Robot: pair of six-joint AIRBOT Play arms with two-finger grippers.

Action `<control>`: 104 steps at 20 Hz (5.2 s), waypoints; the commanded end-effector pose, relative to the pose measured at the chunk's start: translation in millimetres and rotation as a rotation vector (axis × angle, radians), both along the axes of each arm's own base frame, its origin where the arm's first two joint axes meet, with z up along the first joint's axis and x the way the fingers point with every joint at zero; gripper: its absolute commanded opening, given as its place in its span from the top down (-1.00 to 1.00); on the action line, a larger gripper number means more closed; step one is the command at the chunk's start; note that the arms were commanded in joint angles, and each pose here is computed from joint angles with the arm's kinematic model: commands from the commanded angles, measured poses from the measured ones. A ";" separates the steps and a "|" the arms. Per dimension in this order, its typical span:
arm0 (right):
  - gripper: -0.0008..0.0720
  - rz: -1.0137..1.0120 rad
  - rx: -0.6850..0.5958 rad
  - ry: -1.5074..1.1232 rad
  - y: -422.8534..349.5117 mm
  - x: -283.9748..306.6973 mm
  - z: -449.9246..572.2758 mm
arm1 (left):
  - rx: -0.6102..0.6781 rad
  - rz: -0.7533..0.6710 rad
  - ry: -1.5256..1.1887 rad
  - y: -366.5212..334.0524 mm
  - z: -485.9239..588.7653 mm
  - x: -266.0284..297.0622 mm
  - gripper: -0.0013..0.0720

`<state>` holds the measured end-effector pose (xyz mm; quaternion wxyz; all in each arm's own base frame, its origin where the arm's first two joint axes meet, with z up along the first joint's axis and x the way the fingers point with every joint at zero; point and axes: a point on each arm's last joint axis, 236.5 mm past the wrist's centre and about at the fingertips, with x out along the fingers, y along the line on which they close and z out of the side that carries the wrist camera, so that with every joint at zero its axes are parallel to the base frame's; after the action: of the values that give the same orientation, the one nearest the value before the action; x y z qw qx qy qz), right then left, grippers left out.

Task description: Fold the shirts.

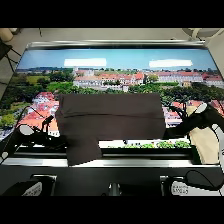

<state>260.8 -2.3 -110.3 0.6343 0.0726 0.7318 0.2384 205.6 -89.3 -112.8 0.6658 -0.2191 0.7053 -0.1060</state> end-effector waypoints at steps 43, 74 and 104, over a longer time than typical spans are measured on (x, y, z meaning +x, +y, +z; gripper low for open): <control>-0.90 -0.219 0.158 -0.547 -23.7 254.8 70.6 | 0.035 -0.035 -0.473 21.5 131.0 271.1 -0.20; 0.91 0.062 0.207 -0.749 92.1 196.4 244.8 | -0.350 -0.015 -0.514 -261.3 103.2 263.9 0.91; 0.91 0.222 0.424 -0.825 368.5 188.3 197.1 | -0.229 0.165 -1.152 3.1 410.8 249.7 0.91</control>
<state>447.7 305.6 128.6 0.8177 0.0146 0.3582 0.4505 497.9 -122.9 245.4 0.8969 -0.2847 0.2341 -0.2445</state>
